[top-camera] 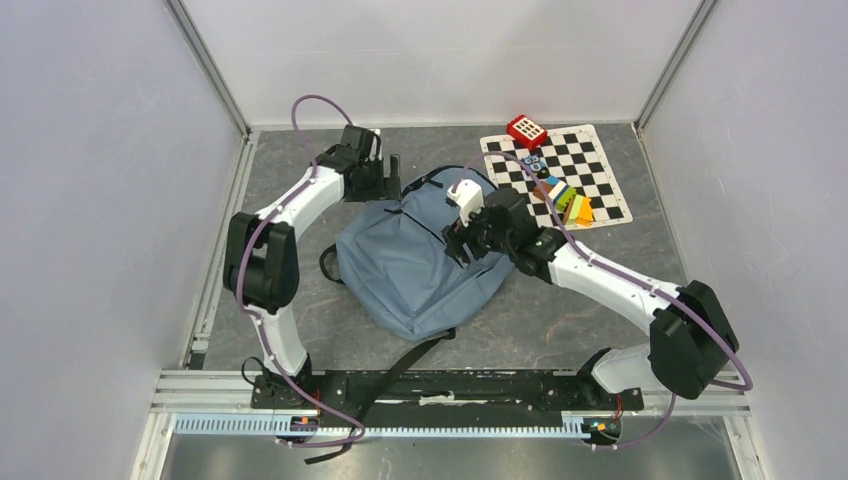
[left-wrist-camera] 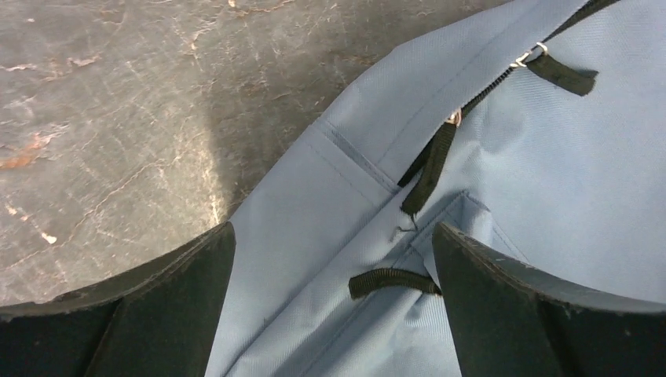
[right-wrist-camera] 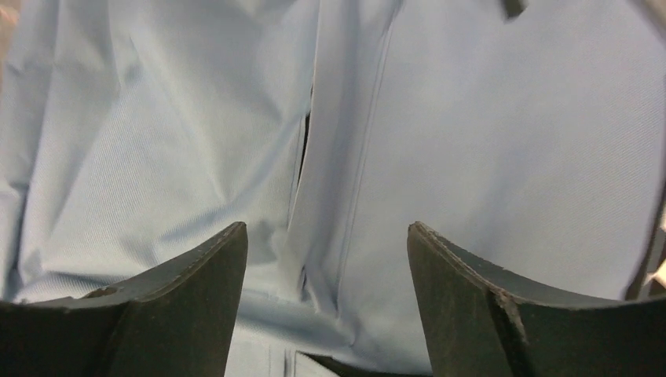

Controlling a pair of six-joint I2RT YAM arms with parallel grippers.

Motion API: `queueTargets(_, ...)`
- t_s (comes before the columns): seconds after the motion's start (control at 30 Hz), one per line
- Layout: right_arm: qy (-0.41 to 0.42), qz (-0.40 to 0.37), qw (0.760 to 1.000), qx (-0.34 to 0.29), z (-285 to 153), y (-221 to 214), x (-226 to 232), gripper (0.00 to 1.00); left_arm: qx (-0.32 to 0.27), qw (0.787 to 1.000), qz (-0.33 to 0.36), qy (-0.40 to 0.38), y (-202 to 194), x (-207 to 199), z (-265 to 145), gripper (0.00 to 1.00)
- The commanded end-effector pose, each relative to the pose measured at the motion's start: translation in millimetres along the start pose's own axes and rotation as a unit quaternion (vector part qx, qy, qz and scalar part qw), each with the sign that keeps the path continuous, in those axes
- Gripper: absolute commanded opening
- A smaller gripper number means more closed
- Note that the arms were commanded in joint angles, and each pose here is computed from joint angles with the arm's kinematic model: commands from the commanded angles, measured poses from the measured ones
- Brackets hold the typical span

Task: Pack the student bag
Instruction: Zip the student bag at the center of the board, then reset both arms

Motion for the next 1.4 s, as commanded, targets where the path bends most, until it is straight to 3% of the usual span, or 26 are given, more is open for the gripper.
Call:
queueTargets(0.0, -0.045, 0.018, 0.998, -0.028, -11.6, 39.4, -25.5, 0.81, -0.107, 0.994, -0.020, -0.016, 25.5, -9.1, -38.2, 1.00)
queueTargets(0.27, -0.166, 0.078, 0.983, -0.024, -52.9, 19.7, -102.1, 0.88, -0.202, 0.977, -0.056, 0.030, 10.9, 9.3, -78.1, 1.00)
queueTargets(0.53, -0.302, 0.139, 0.942, -0.052, -127.2, -26.3, -163.3, 0.89, -0.292, 0.947, -0.086, 0.105, -16.5, 37.8, -145.9, 1.00)
queueTargets(0.87, -0.436, 0.081, 0.878, -0.178, -175.2, -48.6, -148.8, 0.89, -0.334, 0.932, -0.109, 0.087, -54.2, 49.0, -197.6, 1.00)
queueTargets(1.37, -0.439, 0.088, 0.875, -0.185, -173.1, -64.8, -138.9, 0.89, -0.354, 0.926, -0.101, 0.087, -62.8, 53.8, -209.0, 1.00)
Point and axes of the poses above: each gripper's point midway between its finger pads, its own z axis out along the fingers, its own x axis along the line the jaws close on, y = z × x, the point moved 8 cm from there along -z, back along the fingers, and after that the axes turned 4 degrees about -z, right-handed, at the moved point
